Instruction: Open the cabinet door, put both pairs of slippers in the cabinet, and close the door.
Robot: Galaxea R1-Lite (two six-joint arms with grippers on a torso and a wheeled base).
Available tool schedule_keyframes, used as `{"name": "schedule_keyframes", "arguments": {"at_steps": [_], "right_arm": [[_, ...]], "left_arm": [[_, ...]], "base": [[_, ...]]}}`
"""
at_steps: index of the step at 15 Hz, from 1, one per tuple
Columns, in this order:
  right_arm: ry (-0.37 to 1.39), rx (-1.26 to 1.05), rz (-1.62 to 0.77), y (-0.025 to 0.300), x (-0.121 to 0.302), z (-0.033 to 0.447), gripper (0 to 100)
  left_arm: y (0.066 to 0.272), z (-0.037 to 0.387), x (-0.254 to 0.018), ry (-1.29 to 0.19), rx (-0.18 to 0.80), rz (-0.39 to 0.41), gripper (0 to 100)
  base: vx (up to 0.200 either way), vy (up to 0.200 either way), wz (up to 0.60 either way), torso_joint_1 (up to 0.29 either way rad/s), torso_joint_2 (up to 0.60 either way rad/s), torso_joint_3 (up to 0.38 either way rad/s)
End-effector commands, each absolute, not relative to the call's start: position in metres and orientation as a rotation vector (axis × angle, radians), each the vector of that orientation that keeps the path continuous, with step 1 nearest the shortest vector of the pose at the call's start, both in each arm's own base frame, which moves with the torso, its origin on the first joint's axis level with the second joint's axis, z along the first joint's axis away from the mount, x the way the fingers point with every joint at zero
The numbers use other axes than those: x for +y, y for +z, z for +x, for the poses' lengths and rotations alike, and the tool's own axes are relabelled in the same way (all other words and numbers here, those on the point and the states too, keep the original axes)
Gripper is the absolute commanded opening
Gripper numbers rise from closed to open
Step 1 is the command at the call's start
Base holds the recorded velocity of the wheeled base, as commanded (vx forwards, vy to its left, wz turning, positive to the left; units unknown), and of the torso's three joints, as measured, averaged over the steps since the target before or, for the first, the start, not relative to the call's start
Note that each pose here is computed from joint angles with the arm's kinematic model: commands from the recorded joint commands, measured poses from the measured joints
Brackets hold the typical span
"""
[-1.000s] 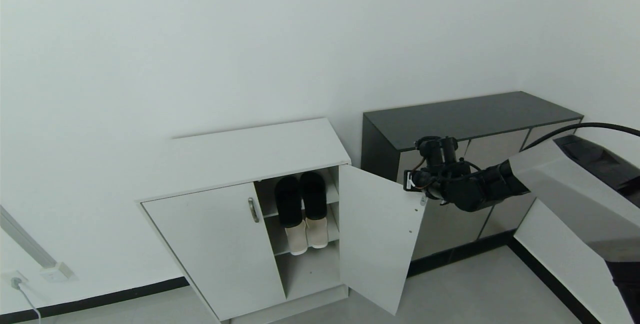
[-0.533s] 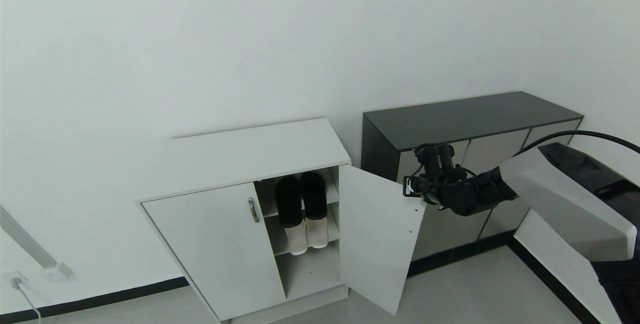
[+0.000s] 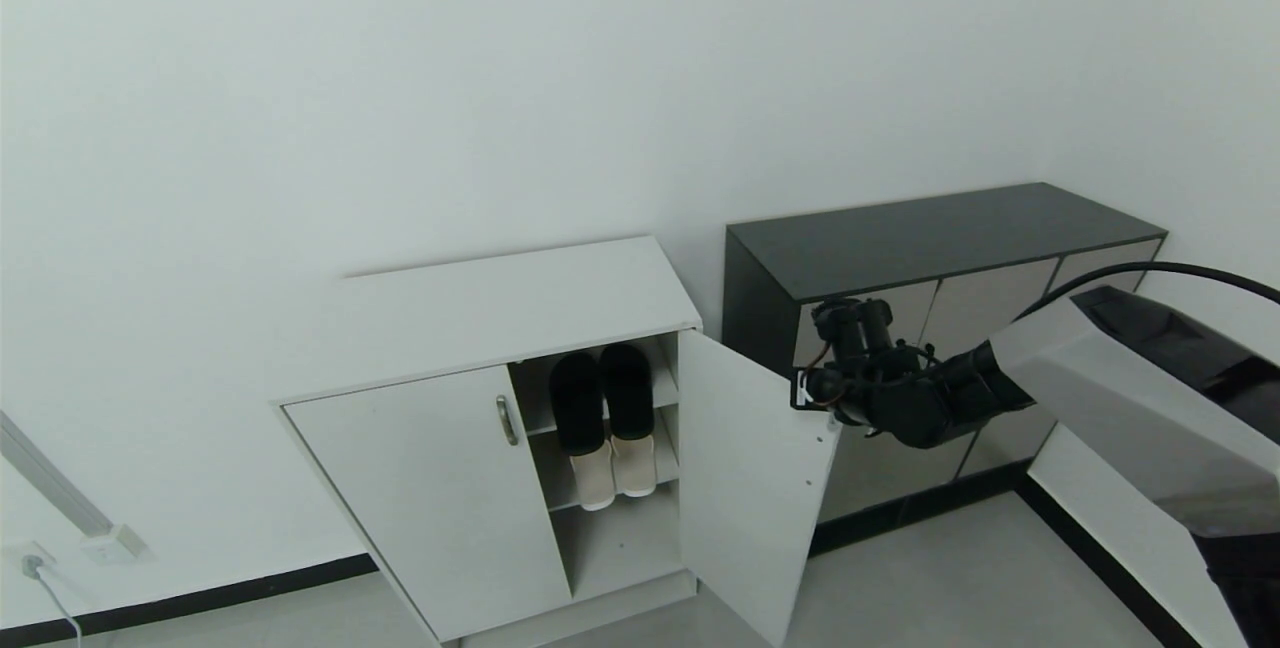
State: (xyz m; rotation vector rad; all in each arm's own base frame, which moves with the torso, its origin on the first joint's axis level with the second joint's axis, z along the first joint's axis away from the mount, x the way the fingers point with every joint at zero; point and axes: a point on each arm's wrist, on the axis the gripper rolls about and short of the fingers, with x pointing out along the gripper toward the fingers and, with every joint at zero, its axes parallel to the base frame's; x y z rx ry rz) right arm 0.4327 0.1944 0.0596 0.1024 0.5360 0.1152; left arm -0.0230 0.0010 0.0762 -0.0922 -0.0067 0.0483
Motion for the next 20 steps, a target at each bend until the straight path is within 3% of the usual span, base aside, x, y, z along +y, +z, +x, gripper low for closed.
{"name": "schedule_keyframes", "arguments": {"at_steps": [1, 7, 11, 20], "right_arm": [[0.171, 0.52, 0.097, 0.073, 0.212, 0.41, 0], [0.306, 0.509, 0.062, 0.063, 0.251, 0.36, 0], [0.35, 0.445, -0.002, 0.076, 0.249, 0.346, 0], [0.391, 0.39, -0.032, 0.073, 0.254, 0.335, 0]], "left_arm": [[0.076, -0.023, 0.001, 0.049, -0.007, -0.092, 0], [0.076, -0.023, 0.001, 0.049, -0.007, -0.092, 0], [0.076, -0.023, 0.001, 0.049, -0.007, -0.094, 0], [0.076, -0.023, 0.001, 0.05, -0.007, -0.095, 0]], "base": [[0.0, 0.0, 0.0, 0.0, 0.0, 0.0], [0.0, 0.0, 0.0, 0.0, 0.0, 0.0], [0.0, 0.0, 0.0, 0.0, 0.0, 0.0], [0.0, 0.0, 0.07, 0.0, 0.0, 0.0]]}}
